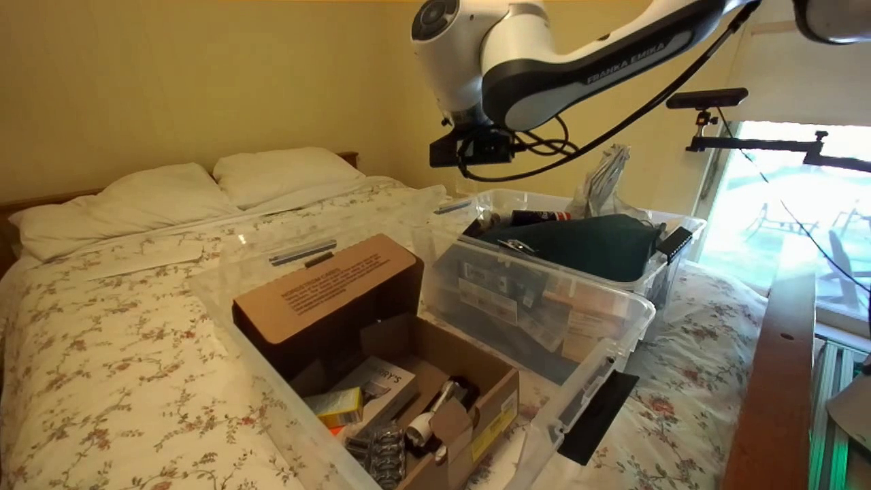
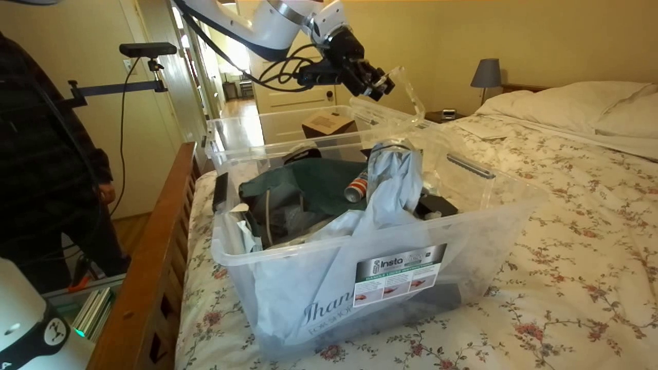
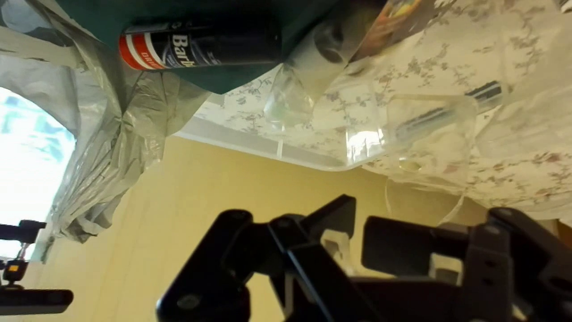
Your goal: Remove the clear cup from the brown box and put it in the container on the right.
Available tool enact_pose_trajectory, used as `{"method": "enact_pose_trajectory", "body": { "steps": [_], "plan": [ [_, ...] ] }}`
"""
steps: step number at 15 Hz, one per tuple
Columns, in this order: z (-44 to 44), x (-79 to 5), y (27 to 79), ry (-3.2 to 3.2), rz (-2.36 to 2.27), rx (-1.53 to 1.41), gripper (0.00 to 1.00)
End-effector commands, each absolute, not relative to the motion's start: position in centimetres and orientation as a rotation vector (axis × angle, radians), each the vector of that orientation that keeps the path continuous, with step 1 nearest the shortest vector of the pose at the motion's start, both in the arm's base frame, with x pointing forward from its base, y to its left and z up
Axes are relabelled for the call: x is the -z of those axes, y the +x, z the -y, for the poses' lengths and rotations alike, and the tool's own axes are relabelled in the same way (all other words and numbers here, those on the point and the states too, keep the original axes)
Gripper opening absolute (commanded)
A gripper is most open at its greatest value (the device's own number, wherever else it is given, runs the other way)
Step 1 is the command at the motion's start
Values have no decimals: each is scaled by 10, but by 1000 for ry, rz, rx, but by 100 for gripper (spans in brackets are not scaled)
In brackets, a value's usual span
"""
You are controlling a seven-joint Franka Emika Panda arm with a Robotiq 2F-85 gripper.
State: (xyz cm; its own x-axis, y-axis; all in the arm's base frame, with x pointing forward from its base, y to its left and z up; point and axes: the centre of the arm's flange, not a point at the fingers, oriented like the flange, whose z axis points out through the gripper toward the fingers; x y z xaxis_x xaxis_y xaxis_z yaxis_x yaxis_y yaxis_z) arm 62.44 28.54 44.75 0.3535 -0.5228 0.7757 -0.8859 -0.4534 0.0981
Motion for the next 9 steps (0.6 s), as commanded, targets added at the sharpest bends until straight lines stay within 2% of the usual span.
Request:
{"method": "enact_pose_trajectory", "body": {
  "steps": [1, 2, 9],
  "plan": [
    [-307, -428, 658, 1985, 1322, -985, 25],
    [-309, -422, 660, 1971, 1332, -978, 26],
    [-318, -433, 641, 1934, 1402, -990, 73]
  ]
}}
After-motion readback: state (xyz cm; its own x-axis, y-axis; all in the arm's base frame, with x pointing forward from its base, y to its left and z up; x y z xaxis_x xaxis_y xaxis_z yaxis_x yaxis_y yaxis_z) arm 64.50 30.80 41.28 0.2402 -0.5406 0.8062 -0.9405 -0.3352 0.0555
